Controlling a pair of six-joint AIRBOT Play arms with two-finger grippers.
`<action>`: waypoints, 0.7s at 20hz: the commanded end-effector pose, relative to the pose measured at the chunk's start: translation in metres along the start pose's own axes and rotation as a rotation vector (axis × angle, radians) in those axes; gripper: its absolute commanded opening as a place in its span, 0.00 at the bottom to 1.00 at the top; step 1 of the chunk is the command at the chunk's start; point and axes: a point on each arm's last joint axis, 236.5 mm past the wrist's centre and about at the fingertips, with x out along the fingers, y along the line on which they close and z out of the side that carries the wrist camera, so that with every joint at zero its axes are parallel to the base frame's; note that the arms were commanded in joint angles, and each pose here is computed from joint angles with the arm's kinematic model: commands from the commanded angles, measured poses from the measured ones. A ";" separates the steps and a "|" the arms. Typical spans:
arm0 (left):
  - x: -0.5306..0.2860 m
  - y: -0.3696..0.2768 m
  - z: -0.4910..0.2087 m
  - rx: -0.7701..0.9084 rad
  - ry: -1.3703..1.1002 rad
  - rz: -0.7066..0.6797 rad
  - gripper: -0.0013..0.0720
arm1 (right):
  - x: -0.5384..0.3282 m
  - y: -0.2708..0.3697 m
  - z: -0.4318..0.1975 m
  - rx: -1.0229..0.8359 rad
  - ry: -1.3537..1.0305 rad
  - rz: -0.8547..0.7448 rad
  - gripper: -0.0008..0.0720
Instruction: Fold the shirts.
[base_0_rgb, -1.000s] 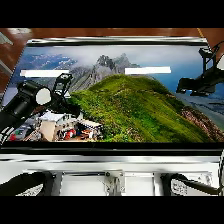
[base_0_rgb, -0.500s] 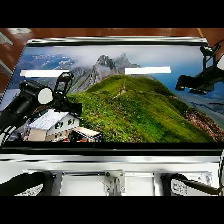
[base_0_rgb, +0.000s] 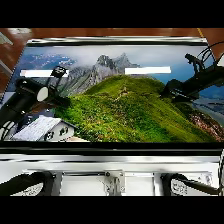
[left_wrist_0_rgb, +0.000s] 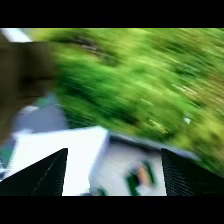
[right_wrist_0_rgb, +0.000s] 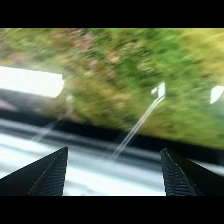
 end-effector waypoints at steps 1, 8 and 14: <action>0.020 0.122 0.014 -0.284 -0.117 0.173 0.98 | 0.006 0.028 -0.025 0.009 0.110 0.051 0.96; 0.120 0.189 0.013 -0.607 -0.056 -0.072 0.98 | 0.043 0.059 -0.024 -0.206 0.074 -0.162 0.96; 0.201 0.166 -0.014 -0.601 0.158 -0.142 0.98 | 0.048 0.055 -0.029 -0.271 0.083 -0.280 0.96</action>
